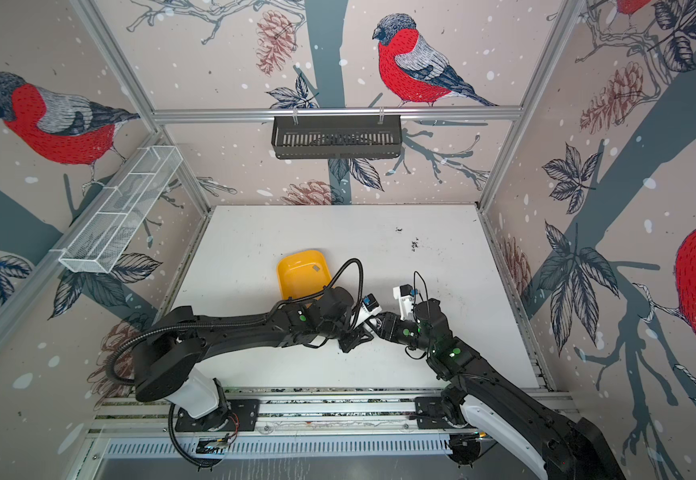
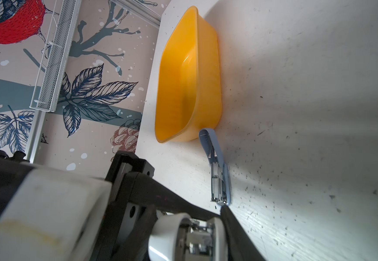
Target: Load the staples into the stapler
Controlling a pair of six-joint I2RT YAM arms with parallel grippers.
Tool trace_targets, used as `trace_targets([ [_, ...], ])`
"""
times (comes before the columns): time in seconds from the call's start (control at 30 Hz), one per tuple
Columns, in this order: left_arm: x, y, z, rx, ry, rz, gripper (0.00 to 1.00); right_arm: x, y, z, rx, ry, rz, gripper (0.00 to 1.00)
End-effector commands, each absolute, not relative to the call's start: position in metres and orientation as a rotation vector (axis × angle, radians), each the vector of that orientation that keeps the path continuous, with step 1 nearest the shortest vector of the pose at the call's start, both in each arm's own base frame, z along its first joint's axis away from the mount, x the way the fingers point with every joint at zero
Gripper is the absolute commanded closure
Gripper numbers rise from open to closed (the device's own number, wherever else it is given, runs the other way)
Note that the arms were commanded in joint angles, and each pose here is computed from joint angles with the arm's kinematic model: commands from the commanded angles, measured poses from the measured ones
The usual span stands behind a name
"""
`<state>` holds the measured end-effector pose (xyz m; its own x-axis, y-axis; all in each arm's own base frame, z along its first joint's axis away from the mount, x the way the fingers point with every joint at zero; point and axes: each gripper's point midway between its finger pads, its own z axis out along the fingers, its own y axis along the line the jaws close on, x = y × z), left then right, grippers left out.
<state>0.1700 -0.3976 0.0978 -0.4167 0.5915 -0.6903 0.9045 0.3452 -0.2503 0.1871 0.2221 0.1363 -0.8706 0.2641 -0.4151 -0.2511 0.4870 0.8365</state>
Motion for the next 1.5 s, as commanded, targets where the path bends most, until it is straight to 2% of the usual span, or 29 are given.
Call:
trace_targets([
  [0.0, 0.1720, -0.4022, 0.1036, 1.295, 2.096, -0.872, 0.80, 0.1893, 0.2236, 0.1424, -0.005, 2.205, 1.385, 0.65],
  [0.1, 0.1714, -0.4023, 0.1038, 1.296, 2.094, -0.873, 0.81, 0.1891, 0.2236, 0.1418, -0.004, 2.208, 1.383, 0.68],
  [0.2, 0.1717, -0.4025, 0.1044, 1.296, 2.092, -0.873, 0.81, 0.1894, 0.2235, 0.1429, -0.003, 2.203, 1.385, 0.56],
  [0.33, 0.1718, -0.4025, 0.1038, 1.296, 2.092, -0.873, 0.81, 0.1896, 0.2236, 0.1429, -0.002, 2.203, 1.384, 0.55],
  [0.4, 0.1715, -0.4029, 0.1048, 1.297, 2.090, -0.875, 0.81, 0.1897, 0.2238, 0.1431, -0.003, 2.203, 1.384, 0.51],
  [0.47, 0.1717, -0.4025, 0.1045, 1.296, 2.091, -0.874, 0.81, 0.1898, 0.2238, 0.1421, -0.004, 2.206, 1.382, 0.54],
  [0.53, 0.1717, -0.4032, 0.1053, 1.296, 2.089, -0.875, 0.81, 0.1899, 0.2236, 0.1413, -0.003, 2.210, 1.379, 0.66],
  [0.67, 0.1717, -0.4032, 0.1051, 1.296, 2.089, -0.875, 0.81, 0.1906, 0.2240, 0.1415, -0.002, 2.209, 1.379, 0.66],
  [0.77, 0.1717, -0.4027, 0.1049, 1.296, 2.091, -0.874, 0.81, 0.1908, 0.2243, 0.1427, -0.005, 2.205, 1.381, 0.55],
  [0.93, 0.1717, -0.4032, 0.1060, 1.296, 2.088, -0.875, 0.81, 0.1913, 0.2248, 0.1447, -0.006, 2.200, 1.384, 0.52],
  [1.07, 0.1718, -0.4034, 0.1057, 1.298, 2.087, -0.875, 0.81, 0.1913, 0.2250, 0.1443, -0.005, 2.203, 1.385, 0.58],
  [1.2, 0.1719, -0.4035, 0.1060, 1.296, 2.087, -0.876, 0.81, 0.1913, 0.2253, 0.1443, -0.007, 2.204, 1.385, 0.71],
  [1.47, 0.1711, -0.4028, 0.1052, 1.298, 2.089, -0.877, 0.81, 0.1913, 0.2245, 0.1437, -0.006, 2.203, 1.381, 0.71],
])
